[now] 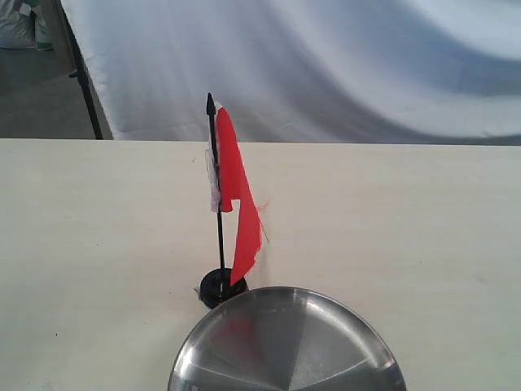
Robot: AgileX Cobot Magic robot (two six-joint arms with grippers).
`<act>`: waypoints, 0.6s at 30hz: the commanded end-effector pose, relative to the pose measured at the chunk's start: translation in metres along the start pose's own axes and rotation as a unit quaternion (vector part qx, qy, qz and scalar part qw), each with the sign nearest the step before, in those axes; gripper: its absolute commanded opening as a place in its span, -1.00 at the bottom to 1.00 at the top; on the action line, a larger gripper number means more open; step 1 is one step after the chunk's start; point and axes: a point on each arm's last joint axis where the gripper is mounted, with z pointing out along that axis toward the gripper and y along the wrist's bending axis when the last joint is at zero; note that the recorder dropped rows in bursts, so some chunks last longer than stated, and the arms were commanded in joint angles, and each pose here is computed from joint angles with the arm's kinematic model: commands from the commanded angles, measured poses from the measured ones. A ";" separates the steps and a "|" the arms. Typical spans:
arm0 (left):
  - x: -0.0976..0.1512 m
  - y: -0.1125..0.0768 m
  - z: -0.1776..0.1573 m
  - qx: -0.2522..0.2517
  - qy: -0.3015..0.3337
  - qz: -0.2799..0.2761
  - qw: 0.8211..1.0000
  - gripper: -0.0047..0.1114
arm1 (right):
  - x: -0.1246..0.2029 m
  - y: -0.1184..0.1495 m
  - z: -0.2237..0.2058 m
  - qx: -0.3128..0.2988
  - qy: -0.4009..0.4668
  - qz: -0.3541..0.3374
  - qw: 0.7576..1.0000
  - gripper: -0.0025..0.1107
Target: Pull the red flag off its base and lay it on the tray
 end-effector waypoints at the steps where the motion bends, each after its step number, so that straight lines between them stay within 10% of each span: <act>1: 0.000 0.000 0.000 -0.002 -0.004 0.002 1.000 -0.92 | -0.001 0.000 -0.001 0.002 -0.001 -0.003 1.000 -0.96; 18: -0.032 0.002 -0.006 -0.015 -0.185 0.002 0.983 -0.92 | -0.001 0.000 -0.001 0.002 -0.001 -0.003 1.000 -0.96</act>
